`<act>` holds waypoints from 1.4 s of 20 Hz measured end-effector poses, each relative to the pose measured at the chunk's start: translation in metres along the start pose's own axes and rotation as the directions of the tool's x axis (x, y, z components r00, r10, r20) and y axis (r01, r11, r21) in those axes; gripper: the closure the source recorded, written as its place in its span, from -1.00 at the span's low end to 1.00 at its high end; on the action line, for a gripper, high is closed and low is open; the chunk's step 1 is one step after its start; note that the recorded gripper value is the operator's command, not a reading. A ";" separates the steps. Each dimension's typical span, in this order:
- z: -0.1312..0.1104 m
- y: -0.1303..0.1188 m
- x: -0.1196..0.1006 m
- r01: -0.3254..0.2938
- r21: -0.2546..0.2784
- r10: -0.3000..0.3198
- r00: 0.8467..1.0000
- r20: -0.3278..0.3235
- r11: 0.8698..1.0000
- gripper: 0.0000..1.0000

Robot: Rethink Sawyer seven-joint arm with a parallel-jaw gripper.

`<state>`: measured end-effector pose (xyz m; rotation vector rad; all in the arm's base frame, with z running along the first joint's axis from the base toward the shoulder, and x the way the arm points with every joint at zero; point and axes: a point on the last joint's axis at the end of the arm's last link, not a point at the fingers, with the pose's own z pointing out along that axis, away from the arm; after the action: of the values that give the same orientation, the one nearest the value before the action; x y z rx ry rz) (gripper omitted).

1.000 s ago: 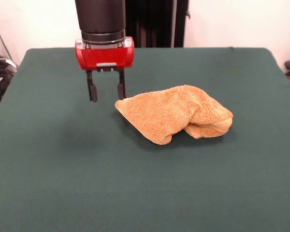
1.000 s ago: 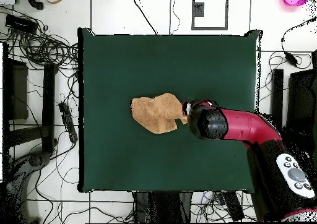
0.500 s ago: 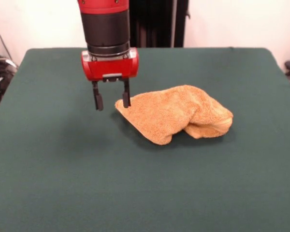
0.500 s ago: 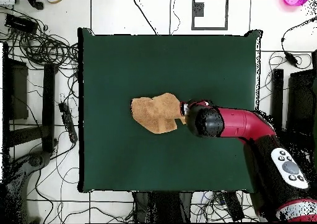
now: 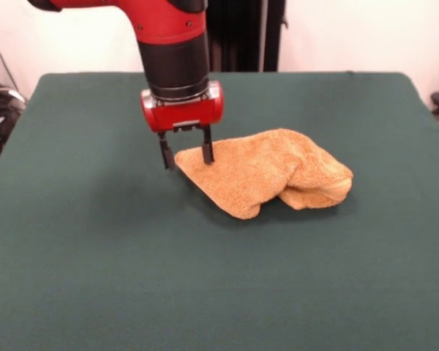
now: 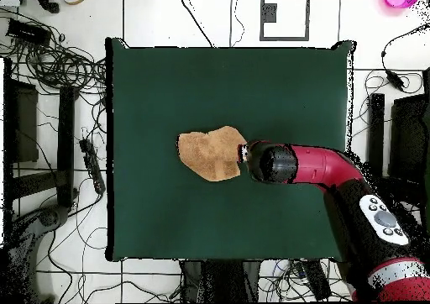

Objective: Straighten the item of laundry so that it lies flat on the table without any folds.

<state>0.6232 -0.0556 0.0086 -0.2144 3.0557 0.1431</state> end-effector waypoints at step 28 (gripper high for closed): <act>0.037 0.035 -0.001 0.084 -0.005 -0.084 0.996 -0.033 0.996 -1.00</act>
<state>0.6222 -0.0173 -0.0251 -0.3484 3.0729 0.1416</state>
